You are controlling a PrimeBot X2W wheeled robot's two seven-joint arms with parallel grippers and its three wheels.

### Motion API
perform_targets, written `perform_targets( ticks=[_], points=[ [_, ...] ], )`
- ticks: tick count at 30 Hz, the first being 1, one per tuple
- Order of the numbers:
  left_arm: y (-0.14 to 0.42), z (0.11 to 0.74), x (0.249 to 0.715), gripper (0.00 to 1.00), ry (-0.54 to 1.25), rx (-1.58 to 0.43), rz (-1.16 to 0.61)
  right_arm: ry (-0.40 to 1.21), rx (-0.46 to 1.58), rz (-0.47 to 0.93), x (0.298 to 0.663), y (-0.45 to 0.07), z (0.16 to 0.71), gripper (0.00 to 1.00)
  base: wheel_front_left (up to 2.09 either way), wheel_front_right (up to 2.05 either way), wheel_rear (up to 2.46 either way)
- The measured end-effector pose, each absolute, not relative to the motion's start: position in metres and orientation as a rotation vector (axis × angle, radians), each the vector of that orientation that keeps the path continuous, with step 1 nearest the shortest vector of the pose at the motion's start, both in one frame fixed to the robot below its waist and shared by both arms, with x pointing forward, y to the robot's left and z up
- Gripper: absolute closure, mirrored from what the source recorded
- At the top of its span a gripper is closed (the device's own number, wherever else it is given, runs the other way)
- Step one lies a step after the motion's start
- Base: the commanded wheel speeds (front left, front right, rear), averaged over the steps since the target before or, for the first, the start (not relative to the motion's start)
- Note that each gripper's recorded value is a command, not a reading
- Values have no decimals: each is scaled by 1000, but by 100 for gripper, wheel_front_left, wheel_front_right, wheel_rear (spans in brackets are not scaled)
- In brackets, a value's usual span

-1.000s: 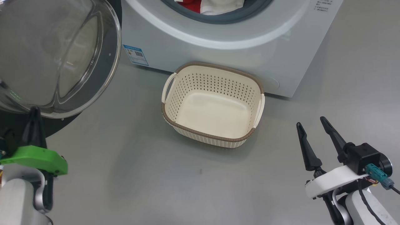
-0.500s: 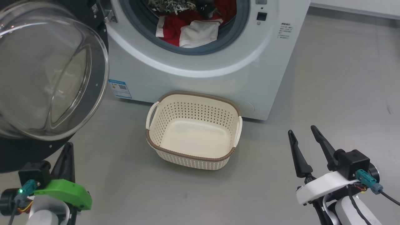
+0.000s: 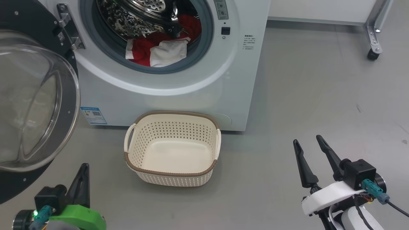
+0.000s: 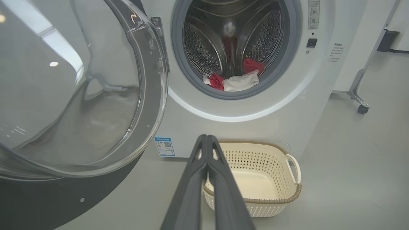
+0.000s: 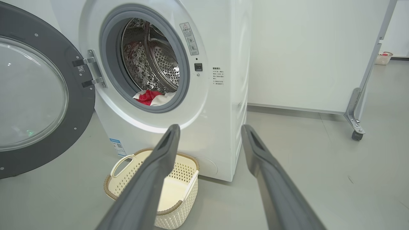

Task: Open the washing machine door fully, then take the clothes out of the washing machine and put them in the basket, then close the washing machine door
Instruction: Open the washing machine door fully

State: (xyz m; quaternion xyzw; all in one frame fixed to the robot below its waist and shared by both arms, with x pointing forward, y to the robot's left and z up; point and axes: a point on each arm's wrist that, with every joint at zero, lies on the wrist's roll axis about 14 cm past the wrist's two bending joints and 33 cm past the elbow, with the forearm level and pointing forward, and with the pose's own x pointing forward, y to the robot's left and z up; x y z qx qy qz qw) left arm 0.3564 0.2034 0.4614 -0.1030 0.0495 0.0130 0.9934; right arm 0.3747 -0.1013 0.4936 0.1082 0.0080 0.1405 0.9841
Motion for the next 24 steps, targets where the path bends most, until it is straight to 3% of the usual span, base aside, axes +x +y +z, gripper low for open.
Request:
perform_targets(
  ticks=[5,6,7,8,9,10,24],
  points=[
    [174,468,360,97,79,-221,-49,-2,219,243,370,-114,497,0,0,0,0],
    [168,469,361,64,73,-218,-64,-3,219,235,370,-117,497,0,0,0,0],
    [165,472,363,50,66,-219,-73,-3,219,229,370,-119,497,0,0,0,0],
    [163,473,363,21,62,-222,-76,-1,220,227,370,-120,496,0,0,0,0],
    [162,474,364,4,57,-224,-78,0,220,226,370,-120,496,0,0,0,0],
    [162,476,364,0,49,-223,-79,1,220,225,370,-120,495,0,0,0,0],
    [154,477,361,0,38,-230,-93,14,226,220,369,-121,491,0,0,0,0]
  ],
)
